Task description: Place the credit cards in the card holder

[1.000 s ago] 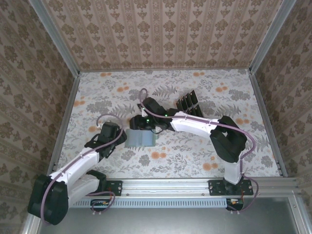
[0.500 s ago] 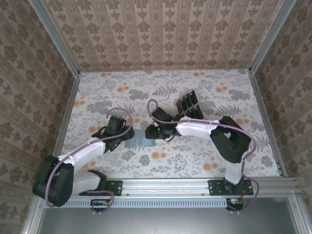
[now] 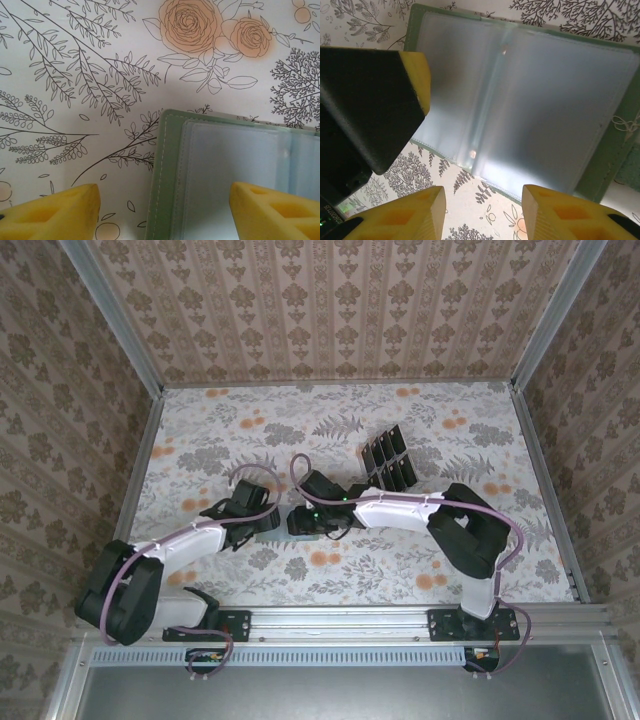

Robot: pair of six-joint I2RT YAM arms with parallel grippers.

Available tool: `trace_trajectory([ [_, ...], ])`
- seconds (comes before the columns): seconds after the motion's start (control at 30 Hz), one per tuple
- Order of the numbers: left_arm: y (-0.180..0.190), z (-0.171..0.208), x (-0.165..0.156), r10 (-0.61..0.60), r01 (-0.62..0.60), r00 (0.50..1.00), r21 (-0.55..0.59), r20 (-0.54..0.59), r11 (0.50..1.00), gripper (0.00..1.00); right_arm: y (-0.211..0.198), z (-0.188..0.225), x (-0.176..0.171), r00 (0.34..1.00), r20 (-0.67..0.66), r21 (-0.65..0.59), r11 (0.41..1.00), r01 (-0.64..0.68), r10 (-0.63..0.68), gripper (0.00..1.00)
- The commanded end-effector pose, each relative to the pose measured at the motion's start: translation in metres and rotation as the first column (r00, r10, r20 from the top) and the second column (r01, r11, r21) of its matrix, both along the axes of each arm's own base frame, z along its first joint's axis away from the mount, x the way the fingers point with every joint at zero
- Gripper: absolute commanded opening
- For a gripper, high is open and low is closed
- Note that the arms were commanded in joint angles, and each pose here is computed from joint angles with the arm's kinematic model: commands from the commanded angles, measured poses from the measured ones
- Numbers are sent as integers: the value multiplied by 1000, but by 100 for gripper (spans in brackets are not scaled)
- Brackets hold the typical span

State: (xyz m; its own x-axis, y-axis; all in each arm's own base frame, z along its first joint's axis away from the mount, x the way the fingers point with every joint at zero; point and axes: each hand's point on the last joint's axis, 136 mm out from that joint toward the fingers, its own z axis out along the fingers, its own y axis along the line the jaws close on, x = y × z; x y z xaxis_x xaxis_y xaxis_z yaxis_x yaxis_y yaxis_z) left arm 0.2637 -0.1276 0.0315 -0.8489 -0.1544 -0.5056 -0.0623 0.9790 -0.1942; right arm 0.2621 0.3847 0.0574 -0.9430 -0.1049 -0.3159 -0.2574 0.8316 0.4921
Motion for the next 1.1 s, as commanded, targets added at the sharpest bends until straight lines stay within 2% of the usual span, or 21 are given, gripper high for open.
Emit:
trace_trajectory([
  [0.0,0,3,5,21,-21,1000,18,5,1000,71,9,-5,2,1000,-7,12,1000,-5,5,46],
  [0.23,4,0,2,28,-28,1000,46,-9,999,70,-13,-33,9,999,-24,-76,996,36,-38,46],
  [0.5,4,-4,2,26,-25,1000,50,-16,998,71,-23,-28,15,998,-16,-84,995,60,-62,46],
  [0.63,1,-2,3,12,-11,1000,41,-13,999,71,-21,-6,19,999,11,-66,997,40,-39,46],
  [0.83,-8,21,11,-14,14,999,-1,40,1000,72,-37,64,34,992,122,-23,999,29,-26,46],
  [0.97,-12,39,16,-23,24,997,-18,74,1000,74,-84,83,56,977,203,-132,987,96,-68,47],
  [1.07,-13,49,18,-30,32,995,-22,93,999,80,-115,83,66,974,213,-211,969,128,-83,49],
])
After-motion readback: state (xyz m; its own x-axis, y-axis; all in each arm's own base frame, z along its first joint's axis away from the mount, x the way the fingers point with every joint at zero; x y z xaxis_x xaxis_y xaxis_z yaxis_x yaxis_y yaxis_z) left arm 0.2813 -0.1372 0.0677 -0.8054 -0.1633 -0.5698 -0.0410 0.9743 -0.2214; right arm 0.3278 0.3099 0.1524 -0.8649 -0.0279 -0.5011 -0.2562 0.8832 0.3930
